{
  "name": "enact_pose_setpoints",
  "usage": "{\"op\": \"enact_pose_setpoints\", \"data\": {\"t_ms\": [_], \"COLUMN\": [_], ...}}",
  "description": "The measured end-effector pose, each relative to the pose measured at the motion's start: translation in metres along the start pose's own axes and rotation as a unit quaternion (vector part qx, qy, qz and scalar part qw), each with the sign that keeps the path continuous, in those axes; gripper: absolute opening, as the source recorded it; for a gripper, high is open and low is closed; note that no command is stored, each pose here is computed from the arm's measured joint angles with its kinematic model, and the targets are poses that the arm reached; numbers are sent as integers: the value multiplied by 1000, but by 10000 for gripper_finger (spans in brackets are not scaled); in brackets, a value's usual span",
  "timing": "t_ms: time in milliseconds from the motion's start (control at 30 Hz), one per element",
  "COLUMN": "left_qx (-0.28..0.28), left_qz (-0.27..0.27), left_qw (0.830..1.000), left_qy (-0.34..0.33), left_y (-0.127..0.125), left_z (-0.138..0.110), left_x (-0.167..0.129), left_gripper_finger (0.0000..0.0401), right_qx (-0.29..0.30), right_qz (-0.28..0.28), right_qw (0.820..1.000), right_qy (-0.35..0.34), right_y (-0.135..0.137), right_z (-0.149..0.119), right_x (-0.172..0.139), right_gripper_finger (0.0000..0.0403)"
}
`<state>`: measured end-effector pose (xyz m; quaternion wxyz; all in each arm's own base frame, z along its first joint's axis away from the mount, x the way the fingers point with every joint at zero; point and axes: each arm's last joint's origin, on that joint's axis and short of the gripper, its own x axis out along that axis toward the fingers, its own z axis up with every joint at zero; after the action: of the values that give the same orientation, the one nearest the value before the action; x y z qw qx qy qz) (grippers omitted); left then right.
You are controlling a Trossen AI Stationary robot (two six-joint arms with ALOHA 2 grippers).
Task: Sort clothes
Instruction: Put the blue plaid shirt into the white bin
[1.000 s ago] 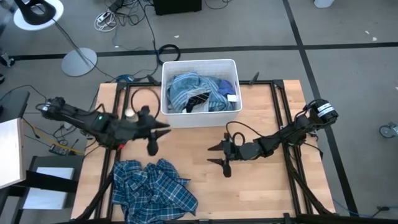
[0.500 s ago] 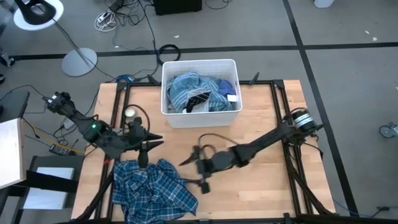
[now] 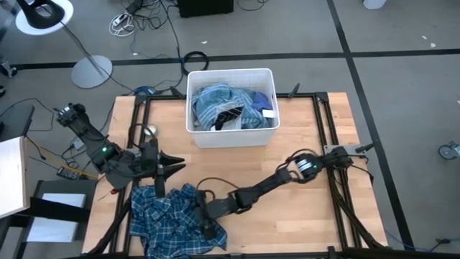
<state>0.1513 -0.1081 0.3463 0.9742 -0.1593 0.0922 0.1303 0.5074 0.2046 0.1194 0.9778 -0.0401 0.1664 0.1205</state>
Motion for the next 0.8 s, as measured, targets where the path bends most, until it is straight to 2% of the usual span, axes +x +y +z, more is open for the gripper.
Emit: {"op": "enact_pose_setpoints", "data": {"t_ms": [133,233,300,400,433,567,633,733,800], "left_qx": [-4,-1,11,27,31,45,54,63,68], "left_qz": [6,7,8,3,2,-3,-4,4,5], "left_qw": [1000,1000,1000,1000,999,998,998,997,997], "left_qy": [-3,-2,1,8,13,32,37,36,37], "left_y": [0,1,1,2,4,10,12,16,18], "left_z": [0,0,-1,-1,-1,0,1,3,2], "left_x": [0,0,0,0,0,3,3,5,8], "left_gripper_finger": [93,93,93,90,90,89,89,89,89], "right_qx": [27,31,23,-10,-29,-80,-99,-105,-106], "right_qz": [3,10,10,1,1,-44,-73,-96,-100], "right_qw": [998,996,995,994,993,983,977,974,973], "right_qy": [51,79,93,107,117,158,172,175,181], "right_y": [3,3,2,-1,-2,-13,-22,-31,-36], "right_z": [-27,-35,-35,-18,-11,23,50,93,113], "right_x": [21,26,25,15,10,-16,-37,-73,-95], "right_gripper_finger": [316,269,200,62,38,36,35,35,35]}}
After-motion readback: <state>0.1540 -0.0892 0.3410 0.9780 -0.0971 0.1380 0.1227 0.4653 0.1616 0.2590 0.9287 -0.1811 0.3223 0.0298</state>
